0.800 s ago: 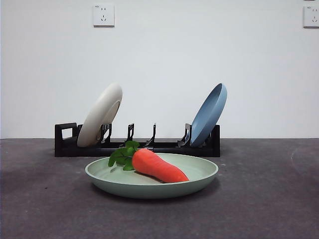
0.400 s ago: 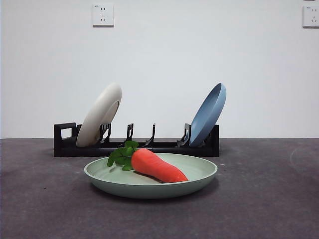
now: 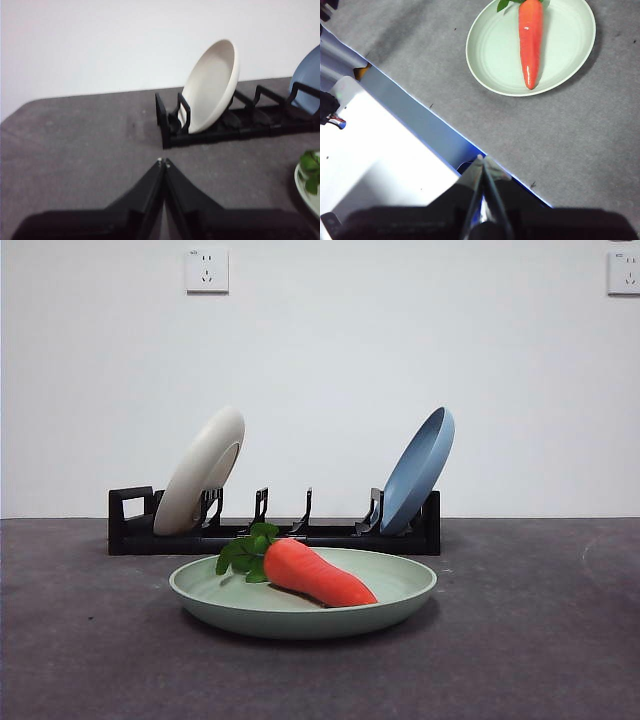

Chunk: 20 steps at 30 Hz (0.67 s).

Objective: Take the green plate from the plate rack,put the plate on the table,take the carrot from the table,put the carrot in the plate

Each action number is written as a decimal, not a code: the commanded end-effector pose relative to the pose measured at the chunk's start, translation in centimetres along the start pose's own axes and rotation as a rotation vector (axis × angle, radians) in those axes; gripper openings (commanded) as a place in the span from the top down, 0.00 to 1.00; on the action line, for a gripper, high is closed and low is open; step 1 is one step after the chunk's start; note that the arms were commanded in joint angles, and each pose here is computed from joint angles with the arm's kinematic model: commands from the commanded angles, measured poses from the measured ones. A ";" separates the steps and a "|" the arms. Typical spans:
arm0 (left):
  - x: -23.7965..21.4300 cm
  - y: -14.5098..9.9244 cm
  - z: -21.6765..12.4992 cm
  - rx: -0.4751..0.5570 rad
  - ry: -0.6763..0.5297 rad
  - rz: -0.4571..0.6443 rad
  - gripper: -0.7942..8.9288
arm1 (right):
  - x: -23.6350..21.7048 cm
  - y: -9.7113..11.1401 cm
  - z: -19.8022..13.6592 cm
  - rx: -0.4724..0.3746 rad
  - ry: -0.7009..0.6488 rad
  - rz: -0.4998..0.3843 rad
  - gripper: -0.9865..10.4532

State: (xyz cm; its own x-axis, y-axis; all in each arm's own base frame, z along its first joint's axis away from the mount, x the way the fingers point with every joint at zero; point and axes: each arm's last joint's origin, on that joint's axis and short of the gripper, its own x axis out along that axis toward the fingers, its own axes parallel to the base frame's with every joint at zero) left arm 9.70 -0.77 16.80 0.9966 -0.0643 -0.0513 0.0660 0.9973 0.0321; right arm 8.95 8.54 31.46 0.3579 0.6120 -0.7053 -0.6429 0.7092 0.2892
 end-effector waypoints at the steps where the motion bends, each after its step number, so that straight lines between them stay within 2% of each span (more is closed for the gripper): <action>1: 0.0 0.0 -0.9 -0.013 0.048 -0.003 0.92 | 0.0 0.0 0.0 0.003 -0.002 0.001 0.91; 8: -0.2 -0.1 -2.0 -0.033 0.161 -0.012 0.92 | 0.0 0.0 0.0 0.003 -0.002 0.001 0.91; 12: -0.2 -0.2 -2.0 -0.068 0.157 -0.054 0.92 | 0.0 0.0 0.0 0.003 -0.002 0.001 0.91; 20: -0.2 -0.2 -2.0 -0.066 0.157 -0.047 0.92 | 0.0 0.0 0.0 0.003 -0.003 0.001 0.91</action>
State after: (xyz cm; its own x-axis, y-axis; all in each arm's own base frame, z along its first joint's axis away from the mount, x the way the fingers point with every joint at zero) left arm 9.37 -0.89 15.23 0.9741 -0.1118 -0.1968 0.1075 0.9937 -0.0322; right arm 8.95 8.54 31.46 0.3579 0.6120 -0.7053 -0.6429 0.7092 0.2892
